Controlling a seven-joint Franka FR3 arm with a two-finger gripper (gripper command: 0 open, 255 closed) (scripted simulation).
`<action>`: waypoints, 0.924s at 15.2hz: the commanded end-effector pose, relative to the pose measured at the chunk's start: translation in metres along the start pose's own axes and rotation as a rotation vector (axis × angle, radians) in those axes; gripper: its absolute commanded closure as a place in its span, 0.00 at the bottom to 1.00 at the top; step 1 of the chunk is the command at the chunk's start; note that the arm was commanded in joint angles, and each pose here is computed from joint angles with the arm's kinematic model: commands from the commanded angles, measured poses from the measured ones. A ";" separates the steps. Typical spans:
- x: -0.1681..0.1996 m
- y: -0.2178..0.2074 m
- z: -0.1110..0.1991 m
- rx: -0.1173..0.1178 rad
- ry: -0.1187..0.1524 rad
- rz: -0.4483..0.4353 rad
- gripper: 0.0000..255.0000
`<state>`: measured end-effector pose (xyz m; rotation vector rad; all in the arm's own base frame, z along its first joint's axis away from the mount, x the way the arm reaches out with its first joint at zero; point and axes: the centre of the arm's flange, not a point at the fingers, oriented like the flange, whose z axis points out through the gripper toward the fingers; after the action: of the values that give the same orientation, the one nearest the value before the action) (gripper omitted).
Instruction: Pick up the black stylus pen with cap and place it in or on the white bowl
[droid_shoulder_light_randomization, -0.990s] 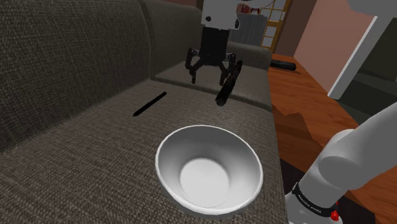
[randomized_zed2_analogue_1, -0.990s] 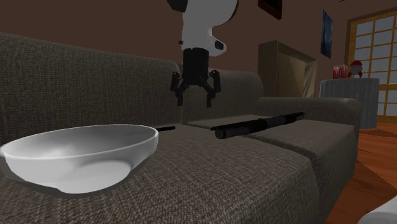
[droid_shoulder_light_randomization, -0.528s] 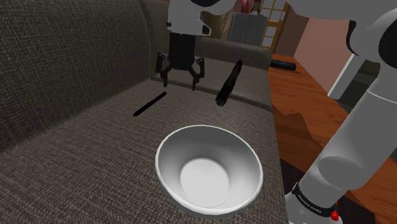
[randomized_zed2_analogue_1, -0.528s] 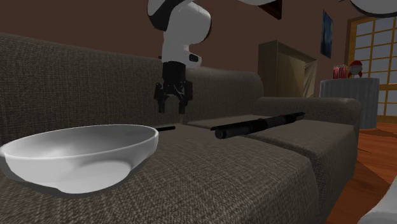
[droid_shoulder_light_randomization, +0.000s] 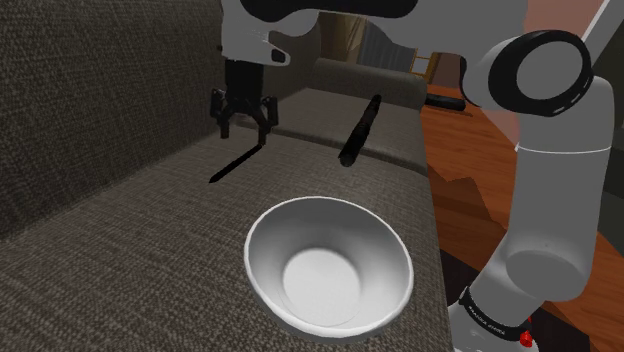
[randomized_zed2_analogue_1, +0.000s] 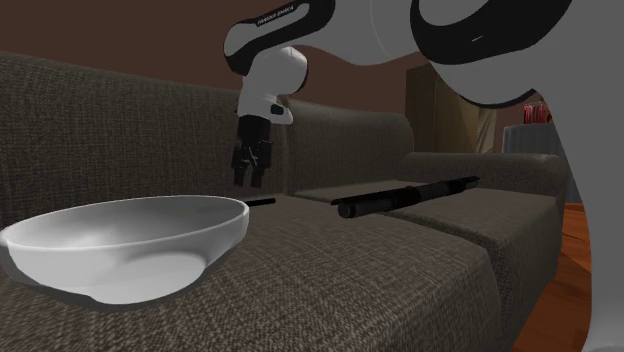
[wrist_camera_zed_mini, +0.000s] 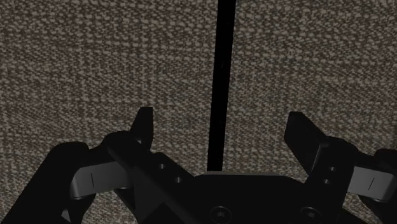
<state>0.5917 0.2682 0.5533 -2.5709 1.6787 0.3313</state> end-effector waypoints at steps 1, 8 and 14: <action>0.000 -0.005 0.009 0.000 -0.004 0.016 0.00; 0.000 -0.005 0.038 0.000 -0.004 0.016 0.00; 0.000 -0.005 0.038 0.000 -0.004 0.016 0.00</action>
<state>0.5901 0.2764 0.5159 -2.5568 1.6984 0.3374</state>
